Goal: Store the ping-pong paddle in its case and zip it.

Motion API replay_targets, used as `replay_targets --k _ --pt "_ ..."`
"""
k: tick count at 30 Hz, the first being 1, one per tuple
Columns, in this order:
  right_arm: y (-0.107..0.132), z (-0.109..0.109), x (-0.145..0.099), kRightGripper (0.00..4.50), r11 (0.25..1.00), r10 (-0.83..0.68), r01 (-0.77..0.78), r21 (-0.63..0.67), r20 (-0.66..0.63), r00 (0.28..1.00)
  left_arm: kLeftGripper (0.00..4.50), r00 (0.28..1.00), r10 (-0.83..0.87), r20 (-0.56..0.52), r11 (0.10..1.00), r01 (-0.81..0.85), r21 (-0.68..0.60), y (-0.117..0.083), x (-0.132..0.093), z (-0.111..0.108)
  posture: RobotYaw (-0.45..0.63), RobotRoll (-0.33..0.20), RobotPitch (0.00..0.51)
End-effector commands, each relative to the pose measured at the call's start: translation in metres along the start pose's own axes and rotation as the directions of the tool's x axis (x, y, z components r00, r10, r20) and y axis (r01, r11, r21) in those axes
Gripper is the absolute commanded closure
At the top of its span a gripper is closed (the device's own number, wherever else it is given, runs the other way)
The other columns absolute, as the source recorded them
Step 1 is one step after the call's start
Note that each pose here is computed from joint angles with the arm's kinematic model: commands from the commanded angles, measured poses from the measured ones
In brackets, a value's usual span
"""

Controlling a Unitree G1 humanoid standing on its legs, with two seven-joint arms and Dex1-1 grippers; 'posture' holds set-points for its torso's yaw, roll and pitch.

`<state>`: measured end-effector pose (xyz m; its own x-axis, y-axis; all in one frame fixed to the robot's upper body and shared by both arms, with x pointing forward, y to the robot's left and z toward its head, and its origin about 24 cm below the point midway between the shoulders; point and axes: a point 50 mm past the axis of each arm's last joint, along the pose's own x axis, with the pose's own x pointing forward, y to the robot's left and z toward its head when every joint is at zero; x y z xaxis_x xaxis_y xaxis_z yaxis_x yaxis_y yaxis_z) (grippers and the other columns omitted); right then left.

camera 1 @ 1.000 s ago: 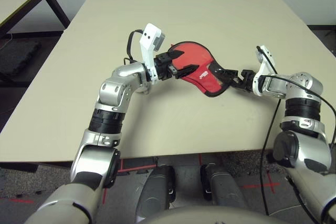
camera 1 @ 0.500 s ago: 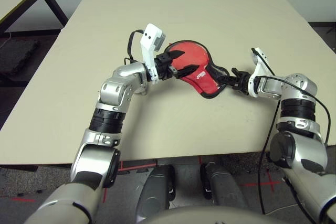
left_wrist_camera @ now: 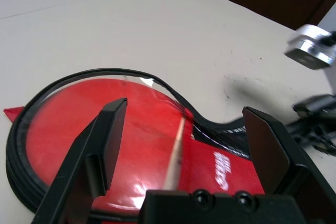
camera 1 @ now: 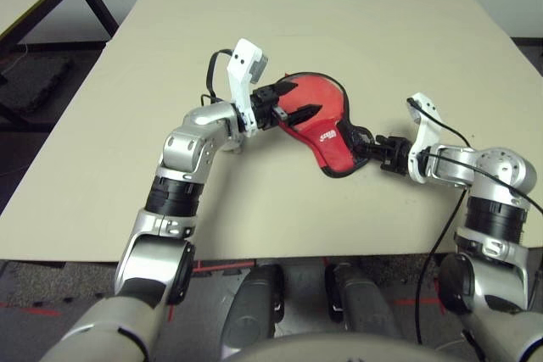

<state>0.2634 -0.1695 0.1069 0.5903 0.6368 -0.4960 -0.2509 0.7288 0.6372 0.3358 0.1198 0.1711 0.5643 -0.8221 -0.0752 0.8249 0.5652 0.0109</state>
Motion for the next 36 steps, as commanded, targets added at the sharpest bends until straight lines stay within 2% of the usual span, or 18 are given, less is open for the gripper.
replay_targets --k 1,6,9,13,20,32,36 --pt "0.006 -0.021 -0.009 4.48 1.000 0.005 -0.006 -0.011 -0.062 0.998 0.00 1.000 -0.009 -0.015 1.000 0.009 0.005 0.000 0.002 -0.003 -0.03 0.000 0.166" --pt "0.017 -0.032 -0.028 4.48 1.000 0.011 -0.010 0.009 -0.062 0.998 0.00 1.000 -0.022 -0.012 1.000 0.022 0.006 0.000 0.006 -0.003 -0.05 0.000 0.168" --pt "0.026 -0.047 -0.039 4.48 0.999 0.006 0.000 0.051 -0.108 0.994 0.00 1.000 -0.026 -0.013 1.000 0.026 0.008 0.001 0.008 -0.003 -0.06 0.000 0.169" --pt "0.034 -0.065 -0.044 4.48 0.998 -0.006 0.013 0.066 -0.106 0.994 0.00 0.999 -0.031 -0.014 0.999 0.031 0.009 0.001 0.008 -0.003 -0.07 0.000 0.169" --pt "0.052 -0.086 -0.044 4.48 0.985 0.009 0.000 0.171 -0.055 0.998 0.00 0.999 -0.039 -0.019 0.999 0.040 0.010 0.001 0.010 -0.004 -0.08 0.000 0.169" --pt "0.062 -0.094 -0.045 4.48 0.978 -0.005 0.015 0.206 -0.049 0.999 0.00 0.999 -0.046 -0.023 0.999 0.047 0.020 0.002 0.010 -0.003 -0.08 0.000 0.166" --pt "0.053 -0.090 -0.048 4.48 0.981 -0.017 0.027 0.190 -0.054 0.998 0.00 0.999 -0.047 -0.025 0.999 0.047 0.020 0.002 0.010 -0.003 -0.08 0.000 0.165"
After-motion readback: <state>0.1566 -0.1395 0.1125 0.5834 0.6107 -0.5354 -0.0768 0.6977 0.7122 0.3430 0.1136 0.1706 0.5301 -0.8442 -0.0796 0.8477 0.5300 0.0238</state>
